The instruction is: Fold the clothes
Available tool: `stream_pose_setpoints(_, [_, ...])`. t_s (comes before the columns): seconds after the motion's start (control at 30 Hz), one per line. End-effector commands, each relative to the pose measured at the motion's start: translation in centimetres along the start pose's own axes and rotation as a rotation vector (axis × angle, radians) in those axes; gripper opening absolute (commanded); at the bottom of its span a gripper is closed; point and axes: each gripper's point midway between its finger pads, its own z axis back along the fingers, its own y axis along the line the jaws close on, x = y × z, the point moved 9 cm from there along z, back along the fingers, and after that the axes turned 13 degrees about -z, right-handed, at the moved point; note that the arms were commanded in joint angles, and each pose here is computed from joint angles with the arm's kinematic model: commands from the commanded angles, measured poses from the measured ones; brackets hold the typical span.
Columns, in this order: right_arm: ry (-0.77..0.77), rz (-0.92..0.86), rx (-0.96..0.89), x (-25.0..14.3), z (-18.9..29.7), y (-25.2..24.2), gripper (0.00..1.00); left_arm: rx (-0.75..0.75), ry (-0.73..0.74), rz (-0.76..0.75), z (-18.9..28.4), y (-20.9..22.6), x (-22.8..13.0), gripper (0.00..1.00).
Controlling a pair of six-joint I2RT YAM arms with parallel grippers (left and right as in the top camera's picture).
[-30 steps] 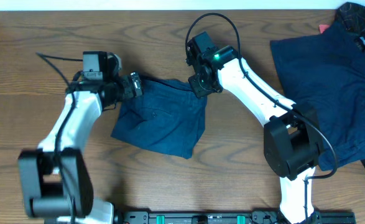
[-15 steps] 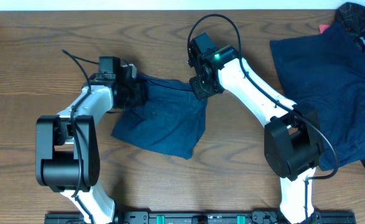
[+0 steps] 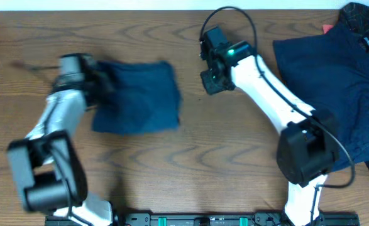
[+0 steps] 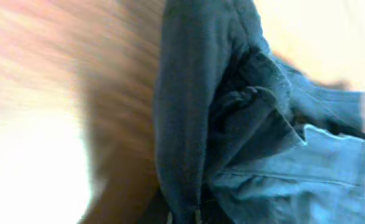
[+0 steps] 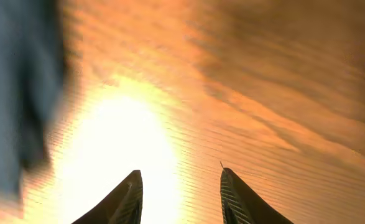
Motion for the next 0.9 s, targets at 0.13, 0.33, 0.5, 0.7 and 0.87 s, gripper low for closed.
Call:
stream_pose_setpoints(0.13, [-0.096,-0.065,-0.007,0.7,5.2,-2.4,0.40,0.260,-0.167,0.585,4.9,12.6,1.6,0.06])
stream_pose_setpoints(0.33, [-0.065,-0.076,-0.024,0.4,5.2,-3.2,0.40,0.326,-0.161,0.723,6.7,17.0,0.2,0.09])
stream_pose_setpoints(0.5, [-0.076,-0.199,-0.022,0.7,5.5,-4.0,0.41,0.252,-0.153,0.659,6.9,16.6,0.4,0.77])
stream_pose_setpoints(0.7, [-0.140,-0.429,-0.005,1.6,7.9,-8.0,0.67,0.146,-0.166,0.552,9.6,13.3,1.1,0.89])
stream_pose_setpoints(0.87, [-0.230,-0.529,0.065,2.5,10.9,-13.1,0.72,0.004,-0.212,0.131,12.3,5.6,2.1,0.89])
